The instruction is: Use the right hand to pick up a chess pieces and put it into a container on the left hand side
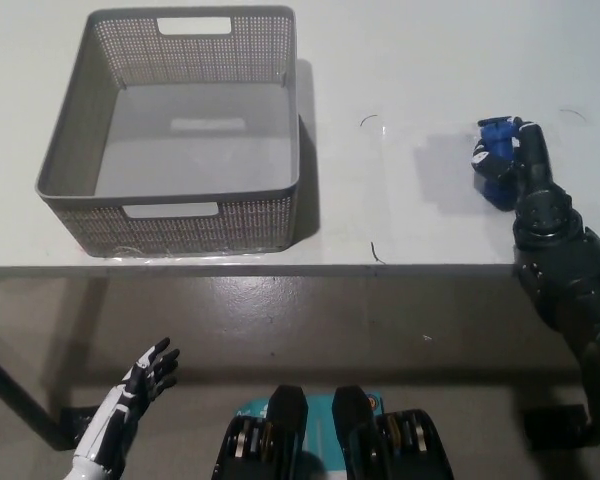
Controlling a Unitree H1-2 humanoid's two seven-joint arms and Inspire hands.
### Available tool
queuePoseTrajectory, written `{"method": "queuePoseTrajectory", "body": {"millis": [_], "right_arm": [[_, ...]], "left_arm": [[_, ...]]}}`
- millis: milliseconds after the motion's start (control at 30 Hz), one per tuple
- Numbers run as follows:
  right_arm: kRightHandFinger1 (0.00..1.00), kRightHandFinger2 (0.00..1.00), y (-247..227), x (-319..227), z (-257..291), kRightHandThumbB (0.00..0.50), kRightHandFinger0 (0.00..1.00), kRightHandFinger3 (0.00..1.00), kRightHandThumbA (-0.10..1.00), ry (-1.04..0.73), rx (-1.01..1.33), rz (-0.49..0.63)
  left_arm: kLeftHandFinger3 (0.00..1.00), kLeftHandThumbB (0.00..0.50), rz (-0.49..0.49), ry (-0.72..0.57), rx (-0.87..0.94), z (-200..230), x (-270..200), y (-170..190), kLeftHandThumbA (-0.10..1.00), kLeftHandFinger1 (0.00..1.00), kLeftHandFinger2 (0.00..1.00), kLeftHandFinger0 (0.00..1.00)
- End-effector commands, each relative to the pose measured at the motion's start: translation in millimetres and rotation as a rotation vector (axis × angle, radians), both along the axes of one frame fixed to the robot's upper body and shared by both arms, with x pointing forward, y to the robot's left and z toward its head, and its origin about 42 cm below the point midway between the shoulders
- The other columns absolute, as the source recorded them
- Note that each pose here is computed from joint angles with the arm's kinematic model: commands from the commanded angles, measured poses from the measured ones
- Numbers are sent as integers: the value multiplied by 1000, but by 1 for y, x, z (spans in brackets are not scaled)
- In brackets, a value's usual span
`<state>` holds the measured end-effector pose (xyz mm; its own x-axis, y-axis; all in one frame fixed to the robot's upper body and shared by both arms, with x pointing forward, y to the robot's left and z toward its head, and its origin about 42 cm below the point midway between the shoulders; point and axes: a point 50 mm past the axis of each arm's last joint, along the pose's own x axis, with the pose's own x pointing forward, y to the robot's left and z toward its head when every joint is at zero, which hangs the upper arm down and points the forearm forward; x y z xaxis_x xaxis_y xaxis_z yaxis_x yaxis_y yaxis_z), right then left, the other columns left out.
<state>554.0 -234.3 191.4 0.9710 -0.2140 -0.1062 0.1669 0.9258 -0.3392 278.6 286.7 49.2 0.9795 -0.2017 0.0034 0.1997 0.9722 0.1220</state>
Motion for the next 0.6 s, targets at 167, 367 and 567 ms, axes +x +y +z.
{"method": "queuePoseTrajectory", "body": {"millis": [167,367,567], "right_arm": [[402,771,11,14,35,121,0,732,-100,-87,101,-22],[434,774,23,22,62,155,34,715,-100,-174,104,0],[213,620,44,31,103,153,0,667,-100,-323,105,62]], "left_arm": [[1000,323,3,-51,-12,10,6,8,1000,1000,1000,1000],[1000,315,7,-46,-15,8,5,8,1000,1000,1000,1000],[1000,288,4,-36,-19,8,6,8,1000,1000,1000,1000]]}}
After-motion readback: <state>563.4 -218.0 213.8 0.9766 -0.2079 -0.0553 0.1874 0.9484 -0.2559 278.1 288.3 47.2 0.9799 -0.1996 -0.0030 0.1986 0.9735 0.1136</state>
